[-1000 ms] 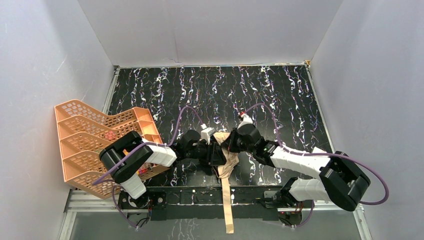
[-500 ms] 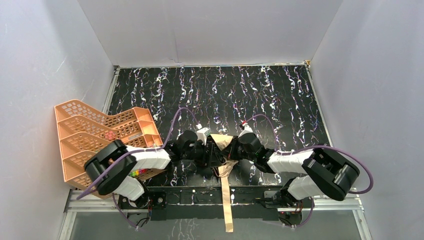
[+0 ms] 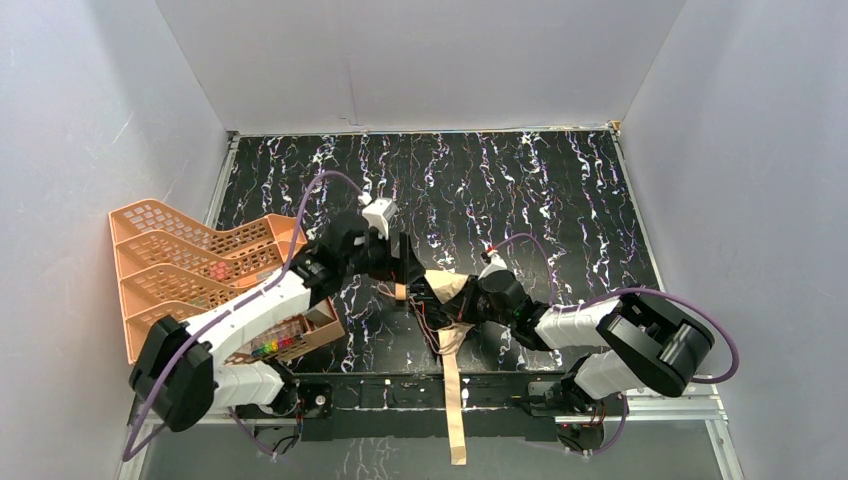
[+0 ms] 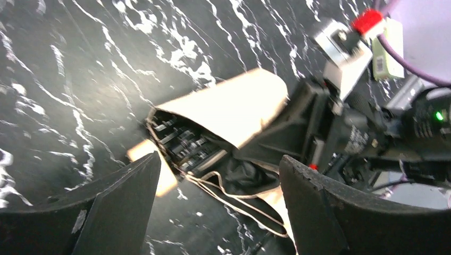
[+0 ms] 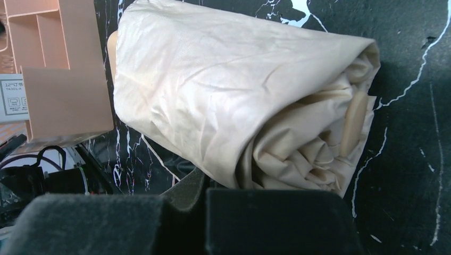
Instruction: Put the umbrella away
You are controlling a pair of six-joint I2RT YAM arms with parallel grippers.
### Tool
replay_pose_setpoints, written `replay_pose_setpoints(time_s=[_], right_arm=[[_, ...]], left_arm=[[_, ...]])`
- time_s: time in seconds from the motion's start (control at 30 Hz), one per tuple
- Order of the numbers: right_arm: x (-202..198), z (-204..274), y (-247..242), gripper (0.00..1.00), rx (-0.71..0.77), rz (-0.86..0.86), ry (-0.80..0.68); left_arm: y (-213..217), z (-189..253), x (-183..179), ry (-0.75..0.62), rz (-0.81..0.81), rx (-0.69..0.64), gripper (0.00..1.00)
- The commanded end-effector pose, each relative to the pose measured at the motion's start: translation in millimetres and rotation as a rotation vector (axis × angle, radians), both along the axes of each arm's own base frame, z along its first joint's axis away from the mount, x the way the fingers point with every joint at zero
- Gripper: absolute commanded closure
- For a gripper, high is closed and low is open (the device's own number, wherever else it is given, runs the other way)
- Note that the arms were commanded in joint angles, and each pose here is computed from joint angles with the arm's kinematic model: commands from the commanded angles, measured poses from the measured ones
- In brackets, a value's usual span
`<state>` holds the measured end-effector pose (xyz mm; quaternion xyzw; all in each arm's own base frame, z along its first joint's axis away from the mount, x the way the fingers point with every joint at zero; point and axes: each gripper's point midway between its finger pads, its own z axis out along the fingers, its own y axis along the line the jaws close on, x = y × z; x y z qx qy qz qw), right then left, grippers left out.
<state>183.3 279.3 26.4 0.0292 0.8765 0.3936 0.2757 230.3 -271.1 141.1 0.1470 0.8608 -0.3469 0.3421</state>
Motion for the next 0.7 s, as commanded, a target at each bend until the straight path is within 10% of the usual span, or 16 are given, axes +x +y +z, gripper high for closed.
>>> replay_pose_setpoints(time_s=[0.0, 0.13, 0.67], right_arm=[[-40, -61, -46, 1.00, -0.241, 0.055, 0.151], [-46, -59, -47, 1.00, -0.264, 0.113, 0.155], [-54, -62, -66, 1.00, -0.285, 0.196, 0.199]], left_arm=[[8, 4, 24, -0.027, -0.118, 0.085, 0.16], [-9, -1, 41, -0.036, -0.327, 0.128, 0.02], [-54, -54, 43, 0.049, -0.721, 0.092, 0.02]])
